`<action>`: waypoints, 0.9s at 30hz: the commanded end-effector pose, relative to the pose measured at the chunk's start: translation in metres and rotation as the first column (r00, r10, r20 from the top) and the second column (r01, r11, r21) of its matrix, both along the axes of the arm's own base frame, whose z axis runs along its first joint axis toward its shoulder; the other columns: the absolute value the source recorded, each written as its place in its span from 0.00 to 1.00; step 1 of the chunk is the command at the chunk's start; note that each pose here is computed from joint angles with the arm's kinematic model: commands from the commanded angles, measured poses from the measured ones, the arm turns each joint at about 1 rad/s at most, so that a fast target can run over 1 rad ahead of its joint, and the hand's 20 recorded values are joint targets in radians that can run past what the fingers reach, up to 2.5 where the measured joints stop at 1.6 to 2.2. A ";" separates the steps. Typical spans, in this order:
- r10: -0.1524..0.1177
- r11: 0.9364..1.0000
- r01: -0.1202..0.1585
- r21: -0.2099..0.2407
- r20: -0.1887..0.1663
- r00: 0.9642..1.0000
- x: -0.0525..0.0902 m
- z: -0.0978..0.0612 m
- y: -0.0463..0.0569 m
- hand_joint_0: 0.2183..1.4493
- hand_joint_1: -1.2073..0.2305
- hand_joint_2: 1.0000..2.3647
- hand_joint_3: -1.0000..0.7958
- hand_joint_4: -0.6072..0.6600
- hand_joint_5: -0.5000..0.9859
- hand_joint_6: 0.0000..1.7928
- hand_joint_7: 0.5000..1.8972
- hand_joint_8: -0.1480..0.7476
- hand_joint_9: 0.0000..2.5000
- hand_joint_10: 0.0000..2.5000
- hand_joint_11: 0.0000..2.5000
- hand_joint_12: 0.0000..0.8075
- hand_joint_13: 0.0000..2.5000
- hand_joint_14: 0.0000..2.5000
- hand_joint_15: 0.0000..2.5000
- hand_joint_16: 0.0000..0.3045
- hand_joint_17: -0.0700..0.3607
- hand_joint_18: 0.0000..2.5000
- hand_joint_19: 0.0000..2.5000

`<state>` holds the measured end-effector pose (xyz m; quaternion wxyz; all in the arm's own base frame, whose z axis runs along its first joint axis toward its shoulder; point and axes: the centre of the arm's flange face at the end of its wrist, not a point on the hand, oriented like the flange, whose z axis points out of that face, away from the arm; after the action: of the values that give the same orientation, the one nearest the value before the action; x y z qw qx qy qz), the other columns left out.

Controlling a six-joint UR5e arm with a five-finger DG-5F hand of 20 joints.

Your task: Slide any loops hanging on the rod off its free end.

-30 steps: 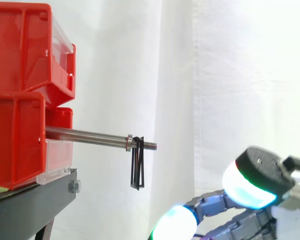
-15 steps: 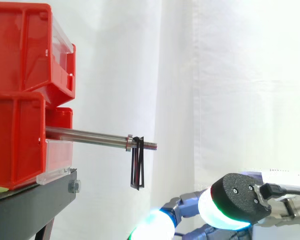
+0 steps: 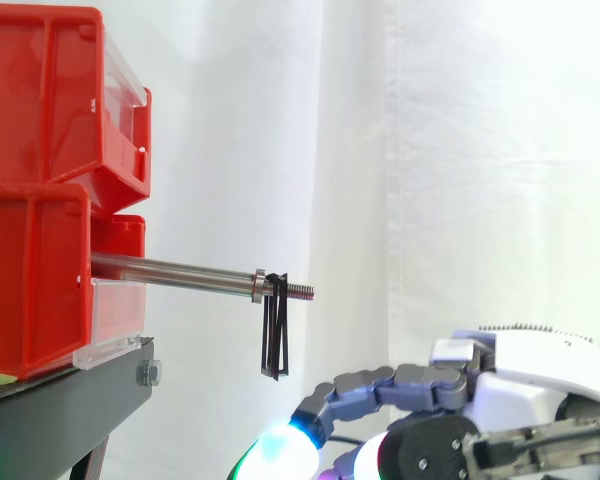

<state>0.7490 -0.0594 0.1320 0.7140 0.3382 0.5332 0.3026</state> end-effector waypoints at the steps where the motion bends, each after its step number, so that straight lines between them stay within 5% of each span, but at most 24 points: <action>1: 0.018 1.000 -0.018 0.004 0.003 1.000 0.006 -0.005 -0.001 0.28 0.33 0.00 0.28 0.68 0.21 0.28 0.33 0.52 0.27 0.01 0.11 0.48 0.29 0.00 0.08 0.20 0.48 0.25 0.19; 4: 0.032 0.999 -0.032 -0.011 0.008 0.999 0.007 -0.002 0.001 0.28 0.33 0.00 0.28 0.68 0.21 0.28 0.32 0.52 0.28 0.01 0.12 0.48 0.29 0.00 0.08 0.20 0.48 0.25 0.19; 8: 0.071 0.993 -0.067 -0.098 0.040 0.997 0.021 0.017 -0.003 0.27 0.36 0.00 0.28 0.68 0.21 0.28 0.32 0.53 0.28 0.00 0.12 0.48 0.29 0.00 0.08 0.20 0.48 0.26 0.19; 12: 0.128 0.978 -0.119 -0.172 0.042 0.991 0.022 0.020 0.000 0.27 0.40 0.00 0.29 0.69 0.21 0.28 0.32 0.53 0.29 0.00 0.12 0.48 0.30 0.00 0.09 0.21 0.49 0.26 0.20; 14: 0.167 0.964 -0.155 -0.214 0.038 0.985 0.022 0.020 0.002 0.27 0.41 0.00 0.29 0.69 0.22 0.28 0.32 0.54 0.30 0.00 0.12 0.48 0.30 0.00 0.09 0.21 0.49 0.26 0.20; 27: 0.154 0.966 -0.137 -0.218 0.063 0.986 0.025 0.026 -0.010 0.27 0.46 0.00 0.30 0.69 0.22 0.28 0.31 0.55 0.32 0.00 0.12 0.48 0.31 0.00 0.09 0.21 0.50 0.27 0.21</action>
<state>0.7732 -0.0671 0.1571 0.7409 0.2058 0.5589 0.3104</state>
